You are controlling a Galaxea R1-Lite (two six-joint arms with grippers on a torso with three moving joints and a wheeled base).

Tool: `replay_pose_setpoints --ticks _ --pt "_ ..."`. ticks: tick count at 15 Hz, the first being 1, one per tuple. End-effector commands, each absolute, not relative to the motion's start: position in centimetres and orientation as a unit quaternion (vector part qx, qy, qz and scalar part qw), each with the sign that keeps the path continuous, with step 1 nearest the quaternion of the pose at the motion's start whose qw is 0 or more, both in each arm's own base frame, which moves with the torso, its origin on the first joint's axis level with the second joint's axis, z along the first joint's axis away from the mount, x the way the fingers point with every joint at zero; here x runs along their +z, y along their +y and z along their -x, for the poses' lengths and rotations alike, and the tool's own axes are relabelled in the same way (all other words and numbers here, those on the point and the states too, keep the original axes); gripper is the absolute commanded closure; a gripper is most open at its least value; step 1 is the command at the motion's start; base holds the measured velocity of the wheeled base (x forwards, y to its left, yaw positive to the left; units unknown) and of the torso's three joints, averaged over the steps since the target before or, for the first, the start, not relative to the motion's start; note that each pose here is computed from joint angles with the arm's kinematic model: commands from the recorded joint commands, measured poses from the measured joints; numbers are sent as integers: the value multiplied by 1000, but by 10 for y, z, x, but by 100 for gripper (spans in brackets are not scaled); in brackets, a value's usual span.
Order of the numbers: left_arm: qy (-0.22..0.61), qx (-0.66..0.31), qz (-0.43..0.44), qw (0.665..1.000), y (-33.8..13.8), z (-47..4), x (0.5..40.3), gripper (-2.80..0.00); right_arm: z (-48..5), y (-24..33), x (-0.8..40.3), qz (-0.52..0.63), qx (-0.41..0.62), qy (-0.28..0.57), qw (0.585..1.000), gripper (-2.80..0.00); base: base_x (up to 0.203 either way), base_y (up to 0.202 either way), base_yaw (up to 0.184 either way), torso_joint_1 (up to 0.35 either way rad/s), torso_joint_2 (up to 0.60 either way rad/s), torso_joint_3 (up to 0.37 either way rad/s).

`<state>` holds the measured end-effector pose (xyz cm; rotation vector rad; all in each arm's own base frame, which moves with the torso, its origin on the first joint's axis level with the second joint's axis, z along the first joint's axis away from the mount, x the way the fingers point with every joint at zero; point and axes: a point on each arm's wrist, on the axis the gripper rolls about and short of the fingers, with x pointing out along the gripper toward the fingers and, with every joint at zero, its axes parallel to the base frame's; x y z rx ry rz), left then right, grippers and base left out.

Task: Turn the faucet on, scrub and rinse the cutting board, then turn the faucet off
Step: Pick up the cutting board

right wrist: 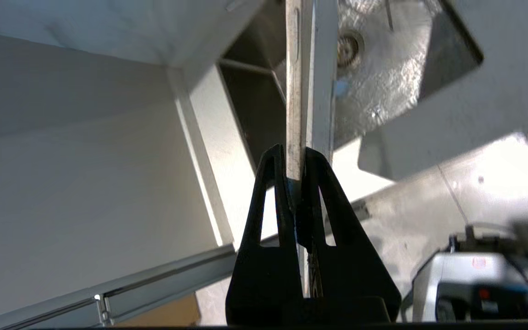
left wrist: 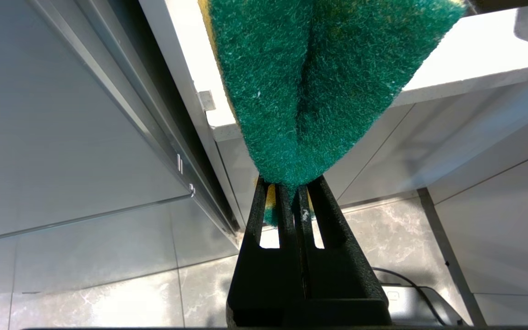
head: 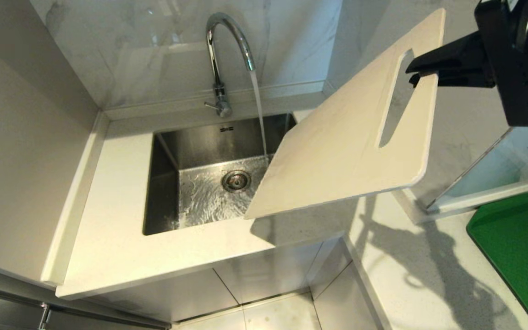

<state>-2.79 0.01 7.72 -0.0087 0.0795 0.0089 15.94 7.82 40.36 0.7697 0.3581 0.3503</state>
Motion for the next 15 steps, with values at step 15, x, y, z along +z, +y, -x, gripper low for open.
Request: replay_pose_setpoints --ticks 15 --pt "41 5 4 999 0 28 77 0 -152 63 407 -191 161 145 957 0 0 0 0 0 0 0"
